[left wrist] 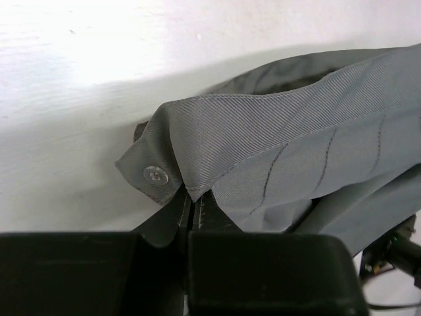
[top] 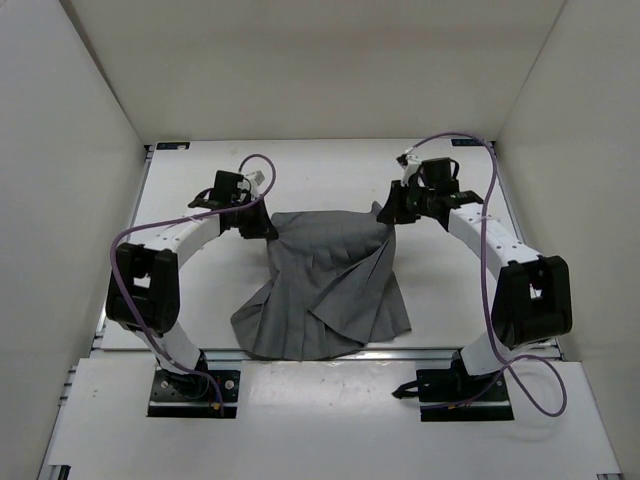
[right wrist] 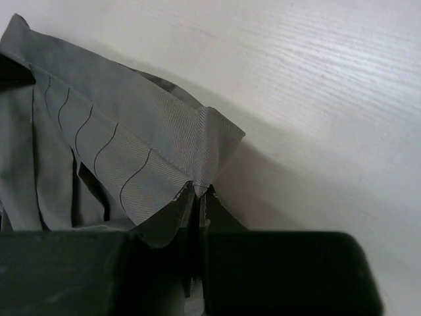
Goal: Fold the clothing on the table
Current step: Flatten the skirt out
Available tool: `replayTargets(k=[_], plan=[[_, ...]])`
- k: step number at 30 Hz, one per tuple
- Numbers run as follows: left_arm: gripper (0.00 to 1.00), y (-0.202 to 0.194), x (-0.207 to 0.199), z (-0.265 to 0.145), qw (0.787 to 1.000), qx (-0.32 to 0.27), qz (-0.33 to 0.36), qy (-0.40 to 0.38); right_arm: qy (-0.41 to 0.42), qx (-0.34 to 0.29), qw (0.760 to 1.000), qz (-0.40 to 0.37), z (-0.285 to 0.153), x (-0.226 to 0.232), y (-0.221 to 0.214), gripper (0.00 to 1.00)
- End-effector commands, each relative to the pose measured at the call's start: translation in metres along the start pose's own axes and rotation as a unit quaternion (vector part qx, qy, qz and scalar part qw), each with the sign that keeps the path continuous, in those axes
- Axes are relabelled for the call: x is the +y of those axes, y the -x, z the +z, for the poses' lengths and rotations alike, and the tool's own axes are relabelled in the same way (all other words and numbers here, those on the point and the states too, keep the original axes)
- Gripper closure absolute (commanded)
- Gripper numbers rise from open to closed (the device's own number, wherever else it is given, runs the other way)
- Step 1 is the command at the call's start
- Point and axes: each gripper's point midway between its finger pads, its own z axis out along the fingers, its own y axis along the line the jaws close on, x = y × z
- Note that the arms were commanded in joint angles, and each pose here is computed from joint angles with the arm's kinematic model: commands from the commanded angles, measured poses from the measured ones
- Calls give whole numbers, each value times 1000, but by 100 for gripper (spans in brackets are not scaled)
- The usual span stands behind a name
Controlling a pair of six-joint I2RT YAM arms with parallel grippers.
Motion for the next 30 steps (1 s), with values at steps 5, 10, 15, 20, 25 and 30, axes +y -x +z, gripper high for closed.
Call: replayTargets(k=[5, 10, 15, 20, 25, 30], plan=[[100, 53, 23, 13, 999, -21, -2, 32, -52, -62, 997, -10, -5, -56, 53, 100], [100, 174, -24, -1, 993, -112, 27, 7, -66, -164, 980, -92, -40, -46, 190, 100], [100, 278, -146, -138, 927, -334, 169, 20, -65, -340, 919, -186, -161, 30, 298, 100], [100, 246, -166, -221, 875, -433, 214, 34, -93, -376, 897, -213, -179, 42, 238, 100], [100, 155, -88, -163, 912, -342, 215, 64, -84, -296, 944, -117, -138, -19, 91, 99], [100, 30, -53, -137, 936, -253, 237, 61, -93, -196, 973, -79, -117, -27, -16, 99]])
